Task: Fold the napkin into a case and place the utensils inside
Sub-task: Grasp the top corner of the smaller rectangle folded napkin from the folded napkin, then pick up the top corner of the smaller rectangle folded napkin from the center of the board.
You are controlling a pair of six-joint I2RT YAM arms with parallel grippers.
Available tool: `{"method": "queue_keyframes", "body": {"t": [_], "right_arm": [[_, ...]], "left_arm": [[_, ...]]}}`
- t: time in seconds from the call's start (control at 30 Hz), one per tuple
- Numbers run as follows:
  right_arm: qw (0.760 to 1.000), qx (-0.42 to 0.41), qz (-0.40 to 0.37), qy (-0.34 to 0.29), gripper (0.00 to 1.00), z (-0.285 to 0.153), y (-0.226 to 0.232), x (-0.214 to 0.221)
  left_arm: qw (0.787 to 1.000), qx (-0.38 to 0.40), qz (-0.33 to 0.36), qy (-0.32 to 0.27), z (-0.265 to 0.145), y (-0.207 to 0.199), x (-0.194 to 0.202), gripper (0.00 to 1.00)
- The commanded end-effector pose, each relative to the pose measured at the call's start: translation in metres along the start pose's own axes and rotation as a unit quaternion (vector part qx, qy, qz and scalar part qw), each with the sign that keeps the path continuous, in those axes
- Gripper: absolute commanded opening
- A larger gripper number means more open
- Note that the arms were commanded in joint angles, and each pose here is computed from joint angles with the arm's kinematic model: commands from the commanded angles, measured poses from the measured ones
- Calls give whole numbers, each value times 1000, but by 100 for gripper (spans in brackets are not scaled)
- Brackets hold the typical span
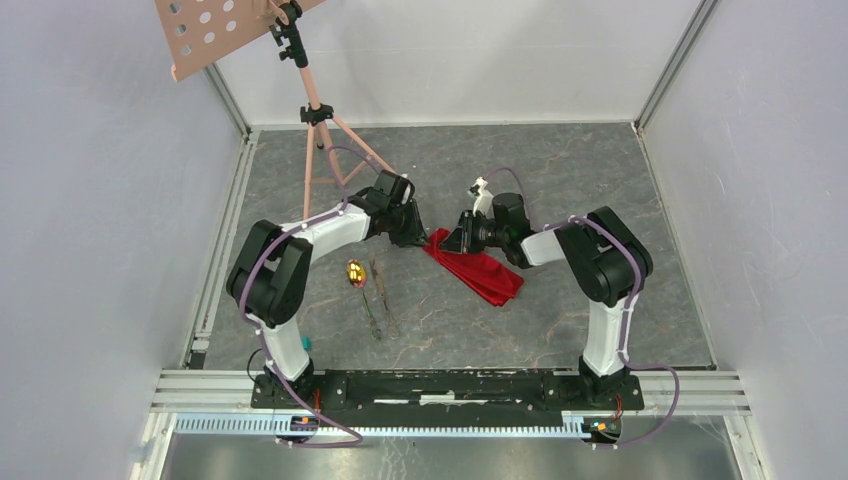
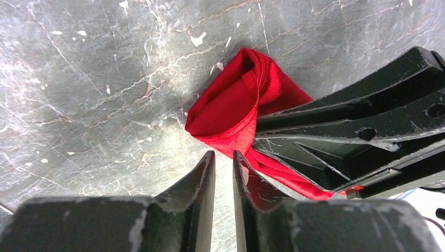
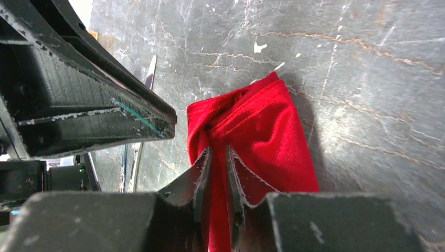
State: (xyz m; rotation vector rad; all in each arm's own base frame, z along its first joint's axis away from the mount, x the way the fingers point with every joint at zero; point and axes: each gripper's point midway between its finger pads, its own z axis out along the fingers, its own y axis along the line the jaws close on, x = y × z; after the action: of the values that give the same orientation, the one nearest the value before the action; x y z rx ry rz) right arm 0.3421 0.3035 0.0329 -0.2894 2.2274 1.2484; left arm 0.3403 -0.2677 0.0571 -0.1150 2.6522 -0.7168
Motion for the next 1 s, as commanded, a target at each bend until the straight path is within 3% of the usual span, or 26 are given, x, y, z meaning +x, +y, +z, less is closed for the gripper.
{"method": "queue_keyframes", "body": {"t": [0.0, 0.27, 0.7, 0.97], "right_arm": [[1000, -23, -12, -12, 20, 15, 10, -9], [1000, -22, -6, 0, 17, 33, 6, -1], [999, -21, -22, -12, 23, 7, 16, -14], [996, 34, -80, 3, 27, -21, 13, -15]], "left_arm": [[1000, 13, -10, 7, 7, -2, 6, 25], [1000, 26, -7, 6, 15, -10, 1, 24], [999, 40, -10, -10, 2, -22, -9, 22], [999, 46, -8, -19, -3, -26, -14, 22]]}}
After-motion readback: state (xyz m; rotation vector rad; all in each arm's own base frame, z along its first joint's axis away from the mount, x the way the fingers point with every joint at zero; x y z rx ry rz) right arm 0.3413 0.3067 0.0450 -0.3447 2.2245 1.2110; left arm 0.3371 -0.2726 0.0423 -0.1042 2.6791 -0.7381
